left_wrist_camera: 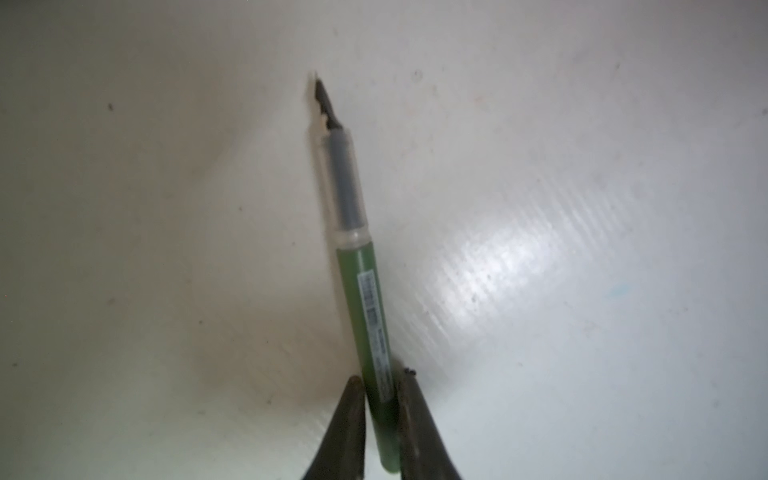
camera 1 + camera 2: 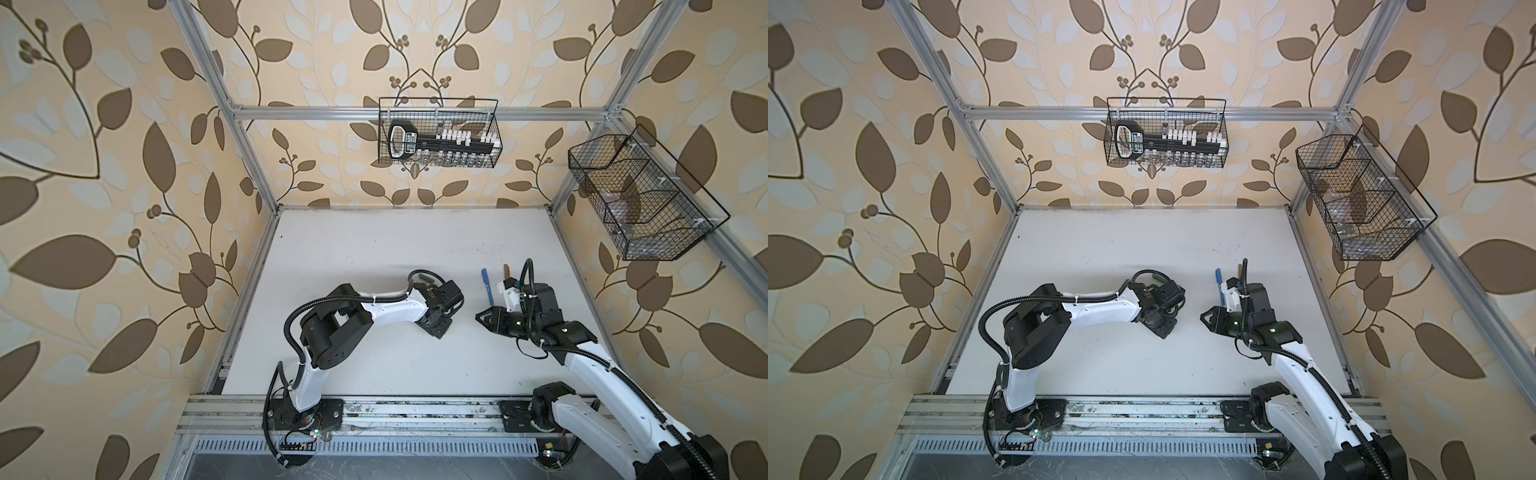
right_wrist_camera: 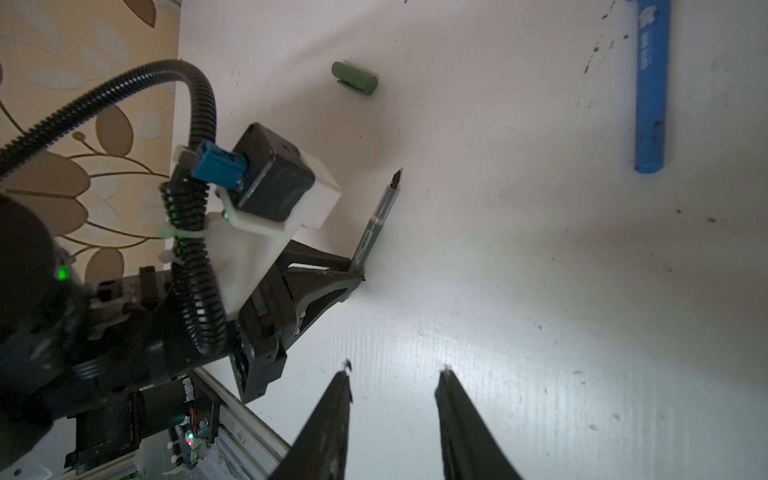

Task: Insert the pens into the pen caps
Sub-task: 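Lift the green pen nib-up with the left gripper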

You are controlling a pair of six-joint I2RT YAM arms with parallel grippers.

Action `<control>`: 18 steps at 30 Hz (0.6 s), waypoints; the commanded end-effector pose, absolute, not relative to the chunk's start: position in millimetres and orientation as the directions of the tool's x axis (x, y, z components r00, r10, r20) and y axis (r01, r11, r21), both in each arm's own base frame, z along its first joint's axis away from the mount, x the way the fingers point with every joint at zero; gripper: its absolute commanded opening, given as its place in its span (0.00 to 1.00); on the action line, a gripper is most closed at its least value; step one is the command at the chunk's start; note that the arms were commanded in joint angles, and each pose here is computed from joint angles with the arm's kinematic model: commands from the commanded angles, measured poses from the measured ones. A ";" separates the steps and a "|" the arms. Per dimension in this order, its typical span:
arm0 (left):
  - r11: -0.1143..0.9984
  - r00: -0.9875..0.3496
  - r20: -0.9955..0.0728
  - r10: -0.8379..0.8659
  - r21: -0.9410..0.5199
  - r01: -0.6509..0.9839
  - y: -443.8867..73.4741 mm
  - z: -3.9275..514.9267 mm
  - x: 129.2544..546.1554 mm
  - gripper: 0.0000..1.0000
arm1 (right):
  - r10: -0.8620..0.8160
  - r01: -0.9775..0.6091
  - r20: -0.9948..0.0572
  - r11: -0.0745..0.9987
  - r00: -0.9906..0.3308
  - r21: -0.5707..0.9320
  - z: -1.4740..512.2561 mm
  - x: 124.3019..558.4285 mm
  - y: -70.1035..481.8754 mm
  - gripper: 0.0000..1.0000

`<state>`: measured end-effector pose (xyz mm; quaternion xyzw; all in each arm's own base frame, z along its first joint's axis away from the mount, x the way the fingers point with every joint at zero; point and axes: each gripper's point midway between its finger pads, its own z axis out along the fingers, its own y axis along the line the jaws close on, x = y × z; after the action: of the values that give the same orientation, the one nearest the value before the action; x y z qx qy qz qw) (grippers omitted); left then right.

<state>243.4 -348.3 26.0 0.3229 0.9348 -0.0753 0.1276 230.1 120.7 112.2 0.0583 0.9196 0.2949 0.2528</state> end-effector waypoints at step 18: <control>0.874 -0.853 -0.314 0.418 -0.116 0.471 -352.2 41.1 262.8 0.37 | 0.271 -0.037 -0.416 0.800 -0.868 0.599 112.3 229.7 124.1 0.40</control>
<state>256.3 -355.0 42.7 0.2677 0.9473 -0.0961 0.1473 232.1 123.0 111.9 0.0659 0.9173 0.3032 0.2495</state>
